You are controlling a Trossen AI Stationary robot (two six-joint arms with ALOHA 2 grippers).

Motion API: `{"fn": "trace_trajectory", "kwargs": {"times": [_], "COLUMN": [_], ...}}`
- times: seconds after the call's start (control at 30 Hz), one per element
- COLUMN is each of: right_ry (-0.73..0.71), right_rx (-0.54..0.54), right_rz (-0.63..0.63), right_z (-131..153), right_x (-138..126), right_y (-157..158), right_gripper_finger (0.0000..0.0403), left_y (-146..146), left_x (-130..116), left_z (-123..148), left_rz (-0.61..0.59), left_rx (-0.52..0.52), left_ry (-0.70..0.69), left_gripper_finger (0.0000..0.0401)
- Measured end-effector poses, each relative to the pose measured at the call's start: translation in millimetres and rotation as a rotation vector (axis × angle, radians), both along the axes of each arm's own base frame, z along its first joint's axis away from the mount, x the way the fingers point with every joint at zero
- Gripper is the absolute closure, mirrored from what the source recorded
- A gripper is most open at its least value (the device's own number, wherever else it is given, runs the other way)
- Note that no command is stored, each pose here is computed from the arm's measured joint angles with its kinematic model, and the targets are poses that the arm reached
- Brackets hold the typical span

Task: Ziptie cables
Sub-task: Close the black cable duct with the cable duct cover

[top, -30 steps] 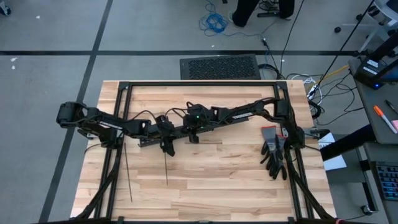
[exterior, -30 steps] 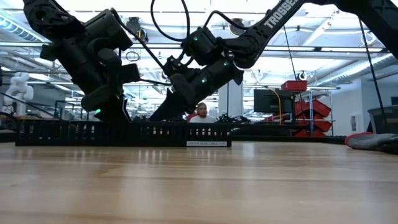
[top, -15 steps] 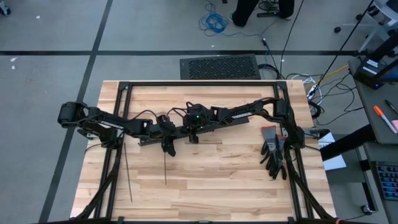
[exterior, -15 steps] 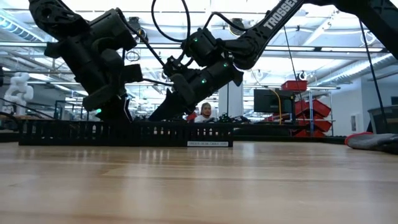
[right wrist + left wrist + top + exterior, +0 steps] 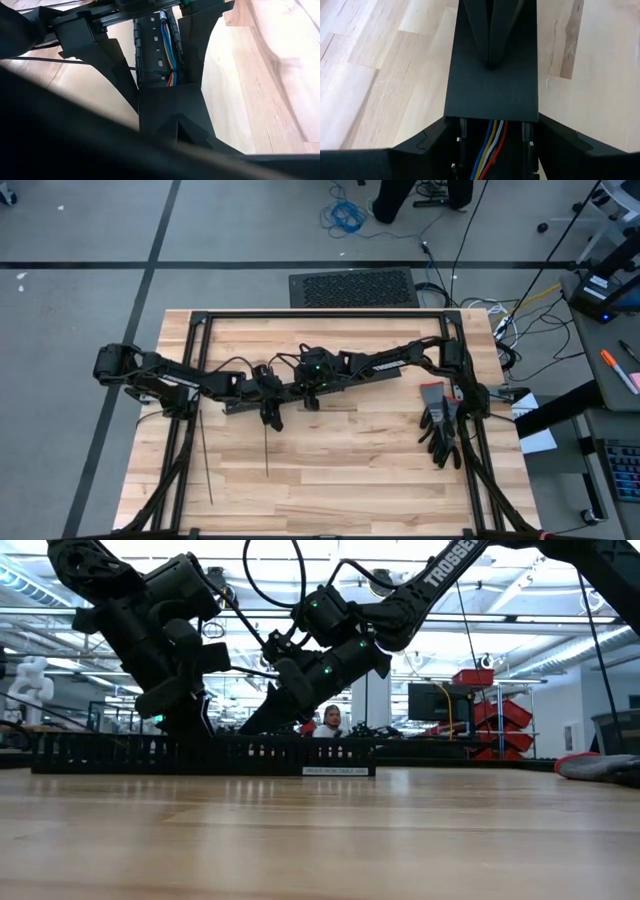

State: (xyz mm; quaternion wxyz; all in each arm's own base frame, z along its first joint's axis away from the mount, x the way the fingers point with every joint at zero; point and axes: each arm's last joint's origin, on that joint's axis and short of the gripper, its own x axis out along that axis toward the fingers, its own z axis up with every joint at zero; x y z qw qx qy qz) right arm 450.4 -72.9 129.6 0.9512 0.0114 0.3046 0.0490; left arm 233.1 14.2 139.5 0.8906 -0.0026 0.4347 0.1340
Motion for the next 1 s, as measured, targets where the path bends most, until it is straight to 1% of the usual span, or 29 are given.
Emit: {"fn": "trace_trajectory", "kwargs": {"times": [0.17,0.23,0.3,0.47,0.57,0.67,0.77,0.9,1.0], "right_ry": [0.014,0.016,0.018,0.017,0.017,0.023,0.028,0.029,0.029], "right_rx": [0.002,0.002,0.003,0.003,0.003,0.008,0.01,0.01,0.01], "right_rz": [0.0,0.0,0.0,0.001,0.0,-0.003,-0.004,-0.004,-0.004], "right_z": [-1,-1,-1,-1,-1,-2,-2,-2,-2], "right_x": [-1,-1,-1,-1,-1,-1,-2,-2,-2], "right_y": [0,0,0,1,1,1,1,1,1], "right_gripper_finger": [0.0403,0.0403,0.0403,0.0403,0.0403,0.0403,0.0403,0.0403,0.0403], "left_y": [0,3,4,7,6,7,7,6,6], "left_x": [-1,-1,-1,-2,-5,-7,-10,-14,-17], "left_z": [1,1,1,0,3,9,13,11,7], "left_rz": [-0.002,0.009,0.013,0.025,0.026,0.033,0.036,0.029,0.025], "left_rx": [-0.011,-0.055,-0.094,-0.149,-0.148,-0.111,-0.1,-0.098,-0.097], "left_ry": [-0.004,-0.01,-0.016,-0.004,0.028,0.062,0.105,0.157,0.161], "left_gripper_finger": [0.0164,0.0157,0.014,0.0096,0.0085,0.0083,0.0083,0.0083,0.0083]}}
